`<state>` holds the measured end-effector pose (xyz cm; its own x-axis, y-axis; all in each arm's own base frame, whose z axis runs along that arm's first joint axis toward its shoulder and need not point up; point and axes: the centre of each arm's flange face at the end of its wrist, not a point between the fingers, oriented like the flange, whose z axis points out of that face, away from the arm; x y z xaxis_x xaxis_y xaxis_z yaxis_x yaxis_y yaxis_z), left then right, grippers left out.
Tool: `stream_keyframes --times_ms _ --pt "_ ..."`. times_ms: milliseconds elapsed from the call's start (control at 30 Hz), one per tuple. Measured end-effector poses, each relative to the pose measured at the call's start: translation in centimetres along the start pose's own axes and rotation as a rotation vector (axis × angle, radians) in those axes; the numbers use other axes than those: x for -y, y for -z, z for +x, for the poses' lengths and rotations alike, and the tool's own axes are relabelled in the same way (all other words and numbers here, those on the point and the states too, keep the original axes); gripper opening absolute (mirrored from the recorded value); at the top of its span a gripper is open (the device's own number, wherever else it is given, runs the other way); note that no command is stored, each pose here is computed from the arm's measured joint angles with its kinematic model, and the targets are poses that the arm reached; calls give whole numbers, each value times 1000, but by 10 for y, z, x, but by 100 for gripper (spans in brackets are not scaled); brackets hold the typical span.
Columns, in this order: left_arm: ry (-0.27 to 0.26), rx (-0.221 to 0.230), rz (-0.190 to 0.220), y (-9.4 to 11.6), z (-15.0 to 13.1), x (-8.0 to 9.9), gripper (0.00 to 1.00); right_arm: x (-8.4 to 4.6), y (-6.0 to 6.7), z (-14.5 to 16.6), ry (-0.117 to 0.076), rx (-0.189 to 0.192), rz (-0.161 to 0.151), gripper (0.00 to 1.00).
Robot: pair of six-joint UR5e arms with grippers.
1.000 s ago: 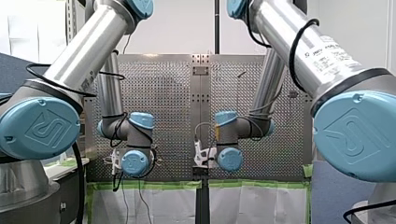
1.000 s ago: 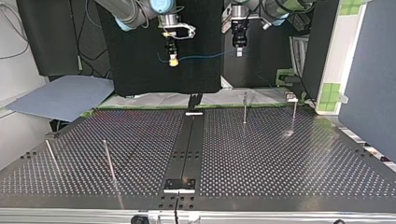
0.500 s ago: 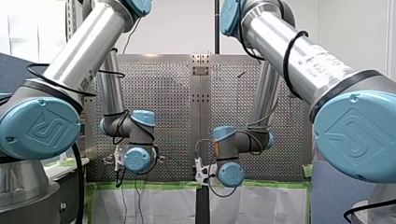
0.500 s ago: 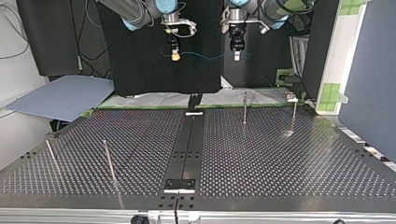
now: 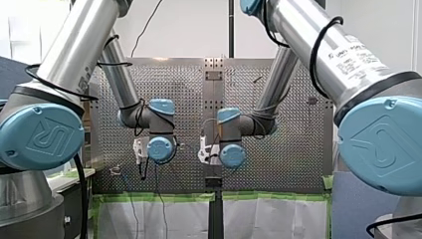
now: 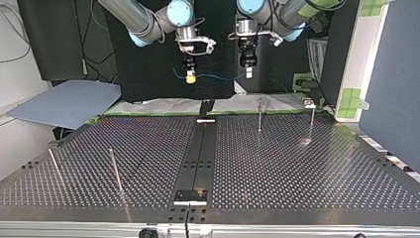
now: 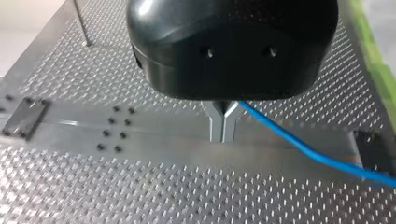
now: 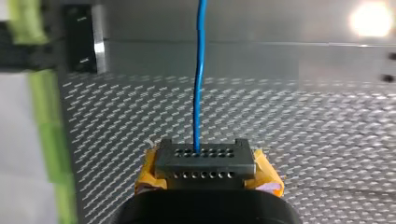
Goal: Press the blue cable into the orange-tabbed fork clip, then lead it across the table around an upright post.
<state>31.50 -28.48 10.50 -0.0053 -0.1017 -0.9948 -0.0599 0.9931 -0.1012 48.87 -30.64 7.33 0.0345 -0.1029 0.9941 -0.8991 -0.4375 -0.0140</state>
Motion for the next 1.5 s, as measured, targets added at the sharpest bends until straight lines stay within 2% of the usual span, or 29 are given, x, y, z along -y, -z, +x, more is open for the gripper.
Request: stream_keyframes --times_ms 200,300,400,567,767,967,1067,1200,1500 --pt "7 19 -60 7 -16 -17 0 0 -20 52 -24 -50 9 0" --pt "12 31 -65 12 -18 -26 0 -6 -18 63 -31 -46 18 0" --pt "9 34 -58 17 -15 -33 0 -12 -13 70 -47 -49 37 0" --pt "-4 20 -39 16 -8 -39 0 -14 -4 51 -53 -21 83 0" --pt "-19 -8 -36 9 8 -46 0 -5 -11 32 -81 -25 141 0" --pt "-33 -13 -47 -5 25 -59 0 0 -19 9 -87 -5 190 0" --pt "-59 -27 -49 -11 34 -67 0 0 -23 -2 -85 7 202 0" --pt "-92 -57 -51 -17 47 -77 0 -1 -29 -16 -83 20 203 0" --pt "-106 -115 -55 -36 72 -97 0 -2 -48 -45 -76 42 213 0"
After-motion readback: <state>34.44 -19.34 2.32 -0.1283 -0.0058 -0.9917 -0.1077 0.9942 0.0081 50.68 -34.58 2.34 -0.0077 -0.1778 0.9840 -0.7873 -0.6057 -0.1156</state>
